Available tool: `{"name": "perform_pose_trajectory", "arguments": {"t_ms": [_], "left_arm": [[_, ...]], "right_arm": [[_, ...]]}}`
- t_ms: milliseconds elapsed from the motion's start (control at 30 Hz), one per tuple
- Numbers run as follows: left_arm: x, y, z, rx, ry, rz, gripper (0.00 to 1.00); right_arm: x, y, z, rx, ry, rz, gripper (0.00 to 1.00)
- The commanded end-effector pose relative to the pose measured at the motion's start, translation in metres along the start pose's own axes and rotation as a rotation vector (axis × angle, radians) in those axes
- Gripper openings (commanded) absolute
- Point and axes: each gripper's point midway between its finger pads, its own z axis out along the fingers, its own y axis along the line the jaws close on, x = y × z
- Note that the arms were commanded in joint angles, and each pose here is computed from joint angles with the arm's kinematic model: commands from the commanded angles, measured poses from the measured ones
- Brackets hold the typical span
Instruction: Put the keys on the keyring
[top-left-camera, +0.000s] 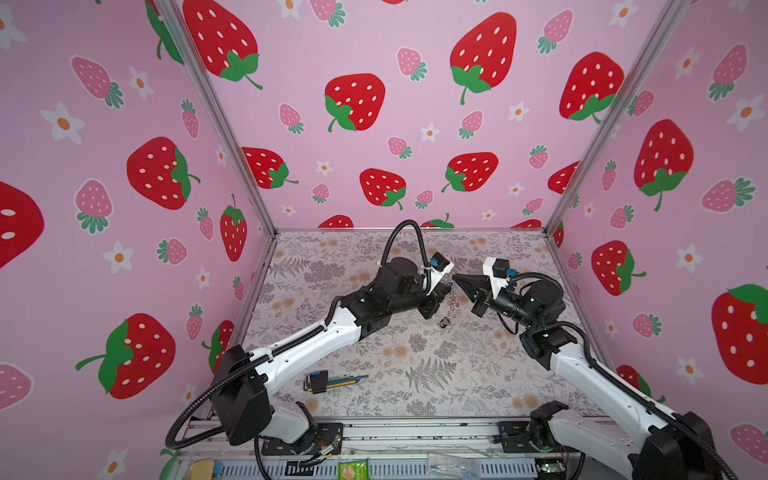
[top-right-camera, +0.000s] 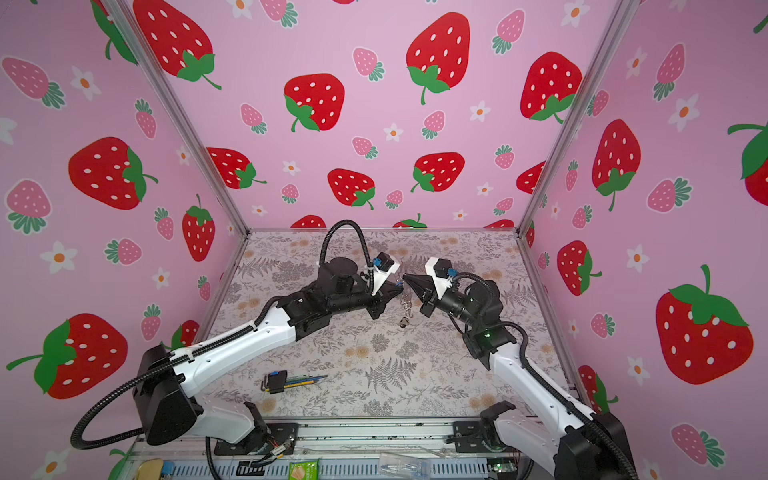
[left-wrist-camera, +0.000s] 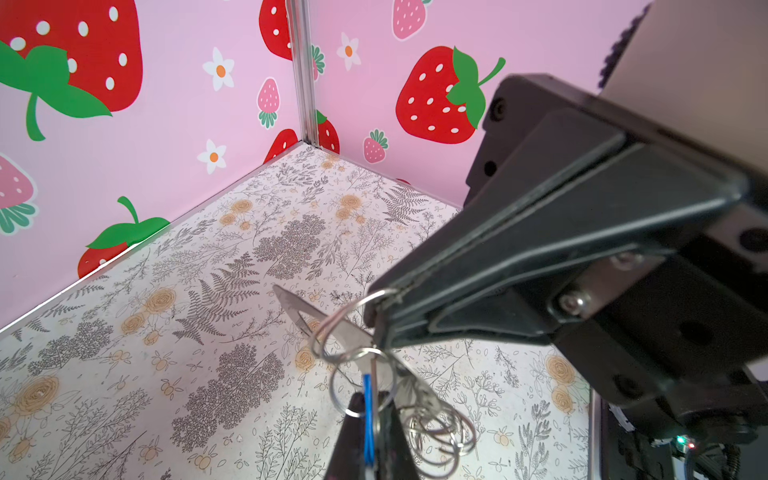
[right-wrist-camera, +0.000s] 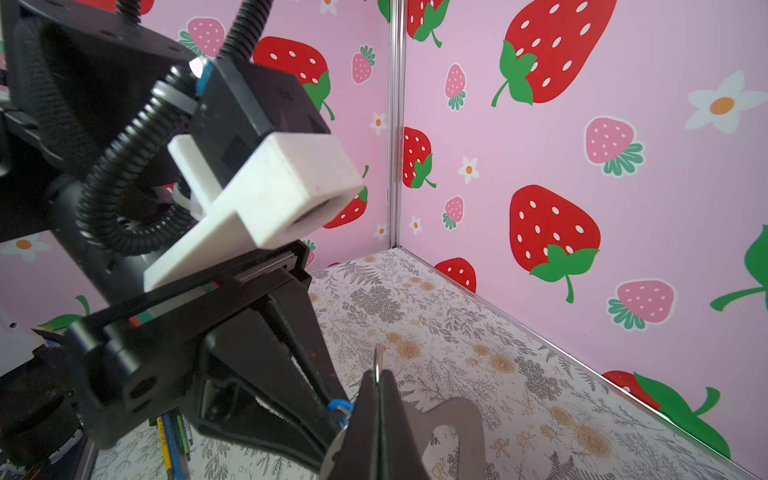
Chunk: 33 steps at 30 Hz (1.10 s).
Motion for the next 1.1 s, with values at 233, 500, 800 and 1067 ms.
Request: {"name": "perform_pose_trajectory", "arguments": {"t_ms": [233, 500, 800, 1067], "left_arm": [[-0.015, 0.007, -0.015, -0.029, -0.029, 0.019, 0.30], [-0.038, 0.027, -0.061, 0.022, -0.118, -0.014, 0.29], [-0.053, 0.005, -0.061, 0.204, -0.120, -0.002, 0.30], [-0.053, -0.005, -0.058, 0.277, -0.109, -0.018, 0.30]], "right_arm": [[-0.010, 0.001, -0.005, -0.004, -0.040, -0.028, 0.00], [-0.003, 0.017, -0.006, -0.116, -0.030, -0.032, 0.00], [-0.013, 0.033, -0.006, -0.219, -0.070, -0.025, 0.00], [-0.017, 0.037, -0.007, -0.243, -0.082, -0.022, 0.00]]}}
